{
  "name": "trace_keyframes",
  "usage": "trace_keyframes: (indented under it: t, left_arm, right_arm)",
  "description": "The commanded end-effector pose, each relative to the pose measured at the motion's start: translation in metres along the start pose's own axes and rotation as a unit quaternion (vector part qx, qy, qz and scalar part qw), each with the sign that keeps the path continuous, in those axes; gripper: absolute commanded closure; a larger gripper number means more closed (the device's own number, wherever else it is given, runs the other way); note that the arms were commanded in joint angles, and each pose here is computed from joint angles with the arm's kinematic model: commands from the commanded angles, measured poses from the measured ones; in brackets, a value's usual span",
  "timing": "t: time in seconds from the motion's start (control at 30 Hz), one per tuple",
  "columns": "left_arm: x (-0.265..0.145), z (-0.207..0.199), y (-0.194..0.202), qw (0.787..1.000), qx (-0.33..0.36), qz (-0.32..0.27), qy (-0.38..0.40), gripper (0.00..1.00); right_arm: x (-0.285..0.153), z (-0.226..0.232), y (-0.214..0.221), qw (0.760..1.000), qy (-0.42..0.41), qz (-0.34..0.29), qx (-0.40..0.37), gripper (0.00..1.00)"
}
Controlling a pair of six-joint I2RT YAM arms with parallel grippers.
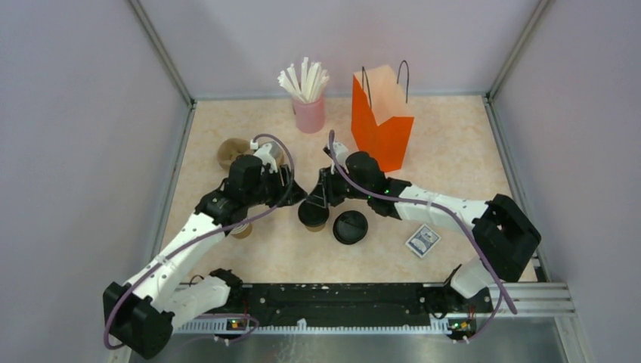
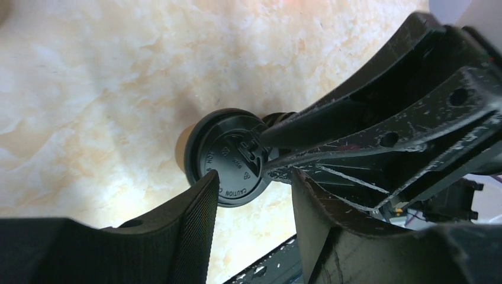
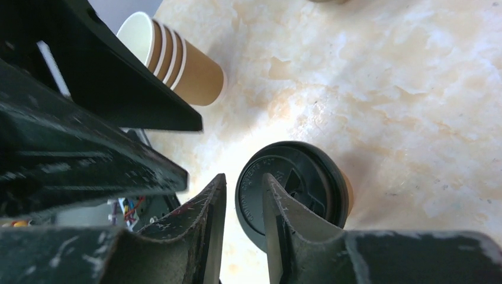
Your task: Pack the takeout coffee
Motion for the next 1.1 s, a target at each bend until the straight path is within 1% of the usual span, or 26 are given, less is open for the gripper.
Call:
trace_keyframes:
  t: [0.0,0.1,0.17,0.27,0.37,0.47,0.57,0.77,0.83,0.9,0.97,1.0,1.03,1.07]
  left_arm:
    - [-0.037,-0.005,-0.037,0.996,0.009,-0.08,-0.042,0.45]
    - [-0.068,-0.012,-0.055,0.988,0.016,-0.147,-0.047,0.44]
    - [-0.083,-0.017,-0.061,0.982,0.021,-0.187,-0.037,0.43]
    - [-0.095,-0.017,-0.06,0.976,0.021,-0.211,-0.036,0.43]
    - [-0.096,-0.013,-0.054,0.978,0.023,-0.204,-0.042,0.43]
    - [-0.09,-0.01,-0.046,0.98,0.023,-0.191,-0.044,0.43]
    - [-0.086,-0.008,-0.042,0.982,0.025,-0.182,-0.041,0.43]
    - [-0.085,-0.007,-0.041,0.982,0.041,-0.178,-0.044,0.42]
    - [-0.084,-0.006,-0.039,0.983,0.051,-0.172,-0.044,0.4]
    - [-0.084,-0.007,-0.037,0.983,0.063,-0.171,-0.038,0.38]
    - [-0.083,-0.008,-0.033,0.983,0.074,-0.168,-0.027,0.34]
    - [-0.082,-0.007,-0.031,0.982,0.081,-0.167,-0.025,0.3]
    - [-0.081,-0.007,-0.029,0.982,0.087,-0.164,-0.022,0.18]
    - [-0.079,-0.007,-0.027,0.983,0.093,-0.159,-0.018,0.03]
  right_arm:
    - [-0.001,0.025,-0.008,0.999,-0.043,0.003,-0.017,0.73]
    - [0.007,0.026,0.002,0.998,-0.052,0.019,-0.002,0.73]
    - [0.012,0.023,0.009,0.998,-0.049,0.028,0.005,0.73]
    - [0.02,0.014,0.027,0.998,-0.043,0.044,0.012,0.73]
    - [0.026,-0.005,0.046,0.998,-0.024,0.053,0.023,0.73]
    - [0.029,-0.008,0.048,0.998,-0.014,0.063,0.02,0.74]
    - [0.02,0.005,0.031,0.999,-0.024,0.039,0.01,0.74]
    - [-0.013,0.049,-0.01,0.998,-0.06,-0.007,-0.013,0.73]
    - [-0.024,0.053,-0.021,0.998,-0.047,-0.024,-0.022,0.69]
    - [-0.035,0.052,-0.033,0.998,-0.02,-0.053,-0.033,0.62]
    - [-0.048,0.046,-0.046,0.995,0.014,-0.088,-0.049,0.55]
    - [-0.055,0.042,-0.051,0.993,0.036,-0.102,-0.055,0.51]
    - [-0.062,0.039,-0.055,0.99,0.053,-0.114,-0.06,0.46]
    - [-0.07,0.035,-0.062,0.986,0.077,-0.136,-0.065,0.41]
Point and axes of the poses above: each gripper's point midway between its finger pads, its own x axis out along the fingers, its own z axis along the line the jaws close on, y = z × x, the point moved 3 cm from there along -x, back along the fingers, and after that the axes turned 9 degrees about x, right-handed, at the moved point
